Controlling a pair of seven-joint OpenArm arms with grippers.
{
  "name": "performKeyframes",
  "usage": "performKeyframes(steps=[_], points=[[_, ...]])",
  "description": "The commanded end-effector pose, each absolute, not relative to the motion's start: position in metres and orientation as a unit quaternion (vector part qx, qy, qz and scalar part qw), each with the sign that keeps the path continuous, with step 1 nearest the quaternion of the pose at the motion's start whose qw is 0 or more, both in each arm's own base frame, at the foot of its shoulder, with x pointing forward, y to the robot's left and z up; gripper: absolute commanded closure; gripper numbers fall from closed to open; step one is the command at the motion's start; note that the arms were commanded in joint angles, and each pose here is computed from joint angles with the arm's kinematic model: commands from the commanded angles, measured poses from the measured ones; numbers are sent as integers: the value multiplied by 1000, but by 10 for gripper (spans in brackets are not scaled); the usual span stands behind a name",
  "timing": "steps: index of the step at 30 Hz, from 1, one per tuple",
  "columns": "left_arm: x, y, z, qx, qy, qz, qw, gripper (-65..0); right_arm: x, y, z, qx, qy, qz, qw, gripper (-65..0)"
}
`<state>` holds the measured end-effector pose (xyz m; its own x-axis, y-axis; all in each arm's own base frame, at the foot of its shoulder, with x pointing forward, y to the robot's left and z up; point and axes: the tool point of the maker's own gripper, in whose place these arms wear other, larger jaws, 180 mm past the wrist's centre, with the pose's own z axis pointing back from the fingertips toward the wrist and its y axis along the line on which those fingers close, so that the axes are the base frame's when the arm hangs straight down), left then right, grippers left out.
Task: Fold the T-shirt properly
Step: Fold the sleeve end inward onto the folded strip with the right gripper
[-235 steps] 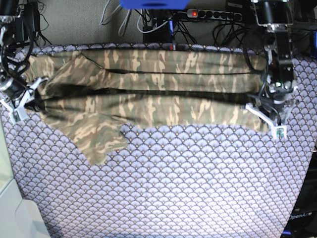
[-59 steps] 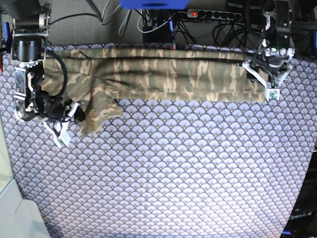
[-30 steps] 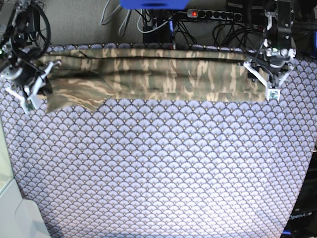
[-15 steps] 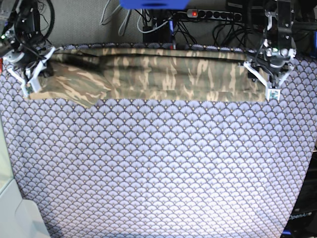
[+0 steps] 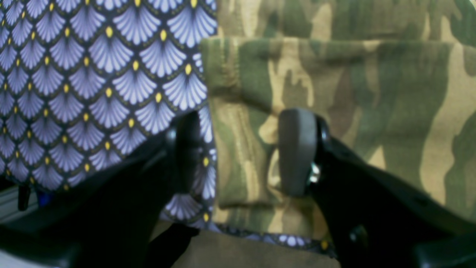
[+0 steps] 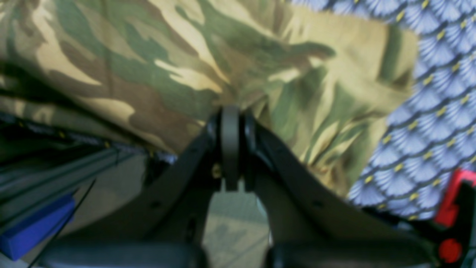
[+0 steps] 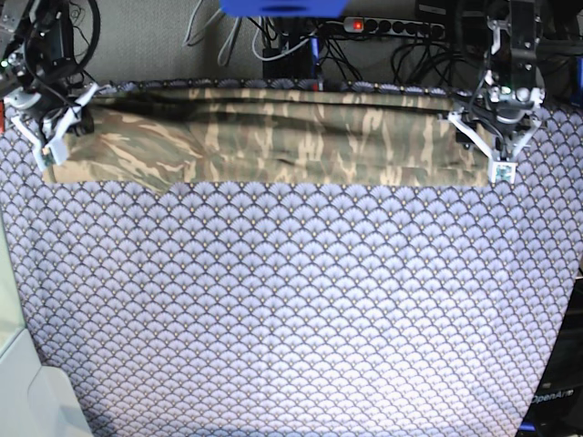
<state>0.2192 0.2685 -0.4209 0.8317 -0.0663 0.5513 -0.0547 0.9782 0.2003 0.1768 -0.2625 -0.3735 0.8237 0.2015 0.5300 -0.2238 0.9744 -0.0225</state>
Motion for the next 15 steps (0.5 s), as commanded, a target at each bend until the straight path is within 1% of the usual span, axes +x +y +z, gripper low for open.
performKeyframes(steps=[1, 5, 8, 11, 15], points=[[217, 275, -418, 114, -287, -6, 951, -334, 180, -268, -370, 14, -281, 112, 953, -40], [217, 275, -418, 114, -287, -6, 951, -334, 171, -271, -387, 29, -259, 94, 961, -135], [217, 274, -418, 115, -287, -7, 951, -336, 169, -272, -392, 32, -253, 91, 963, -181], [217, 274, -418, 114, -287, -8, 951, -336, 169, -273, -393, 33, -250, 91, 963, -200], [214, 273, -418, 113, -285, -9, 952, -337, 178, -276, -388, 28, -260, 95, 960, -201]])
